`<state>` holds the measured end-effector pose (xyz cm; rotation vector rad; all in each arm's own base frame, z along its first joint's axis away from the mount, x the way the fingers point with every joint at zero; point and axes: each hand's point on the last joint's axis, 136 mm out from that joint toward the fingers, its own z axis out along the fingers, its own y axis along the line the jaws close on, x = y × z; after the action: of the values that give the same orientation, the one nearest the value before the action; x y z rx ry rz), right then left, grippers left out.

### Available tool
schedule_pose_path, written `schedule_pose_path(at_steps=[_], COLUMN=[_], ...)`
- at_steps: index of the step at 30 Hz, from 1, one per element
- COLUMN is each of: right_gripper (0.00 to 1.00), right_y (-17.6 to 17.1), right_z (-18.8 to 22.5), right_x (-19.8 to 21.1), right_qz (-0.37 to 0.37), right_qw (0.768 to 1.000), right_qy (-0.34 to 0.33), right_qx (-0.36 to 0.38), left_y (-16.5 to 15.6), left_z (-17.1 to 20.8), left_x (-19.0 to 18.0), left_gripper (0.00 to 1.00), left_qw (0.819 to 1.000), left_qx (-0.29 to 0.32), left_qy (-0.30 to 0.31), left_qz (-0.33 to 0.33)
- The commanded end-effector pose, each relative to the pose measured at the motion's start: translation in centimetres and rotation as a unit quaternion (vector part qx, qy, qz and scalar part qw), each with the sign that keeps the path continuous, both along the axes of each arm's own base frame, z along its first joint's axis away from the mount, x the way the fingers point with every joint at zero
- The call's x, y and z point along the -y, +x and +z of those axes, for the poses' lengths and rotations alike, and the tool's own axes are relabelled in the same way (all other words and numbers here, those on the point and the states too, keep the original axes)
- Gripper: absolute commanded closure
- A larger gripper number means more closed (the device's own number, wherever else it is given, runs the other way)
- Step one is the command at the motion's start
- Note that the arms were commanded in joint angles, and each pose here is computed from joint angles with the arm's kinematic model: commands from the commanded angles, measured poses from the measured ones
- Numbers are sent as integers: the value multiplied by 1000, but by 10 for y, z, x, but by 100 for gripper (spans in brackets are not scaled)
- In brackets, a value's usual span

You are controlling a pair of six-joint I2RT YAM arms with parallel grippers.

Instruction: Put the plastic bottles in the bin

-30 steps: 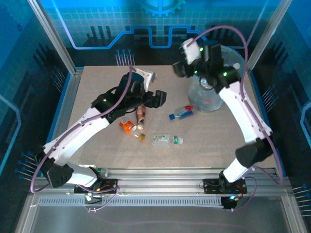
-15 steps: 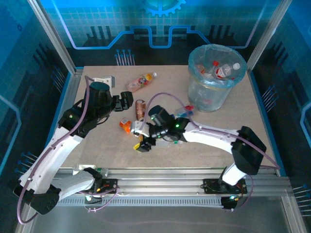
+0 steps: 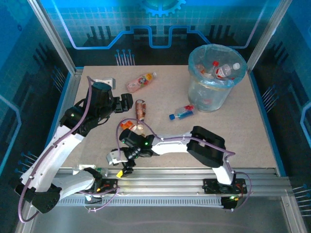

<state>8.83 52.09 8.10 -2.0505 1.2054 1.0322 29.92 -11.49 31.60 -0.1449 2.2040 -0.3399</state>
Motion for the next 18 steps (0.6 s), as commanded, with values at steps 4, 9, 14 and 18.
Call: schedule_pose_path(at_steps=[4, 9, 14, 18], right_gripper=[19, 18, 17, 18], right_y=[2, 1, -2, -2], right_z=[-14, -29, -41, -47], right_x=[-33, -45, -54, -59], right_qz=[-13, -17, -16, -13], right_qw=[1000, 1000, 1000, 1000], right_qy=[15, 3, -7, -13], right_qx=[11, 7, 21, 22], left_y=[-5, -7, -8, -8], left_z=[3, 1, -1, 0], left_x=[-6, -6, -6, -6], left_gripper=[12, 12, 12, 12], left_qw=[1000, 1000, 1000, 1000], left_qx=[8, 9, 9, 12], left_qy=[1, -2, 1, 3], left_qz=[1, -2, -4, -6])
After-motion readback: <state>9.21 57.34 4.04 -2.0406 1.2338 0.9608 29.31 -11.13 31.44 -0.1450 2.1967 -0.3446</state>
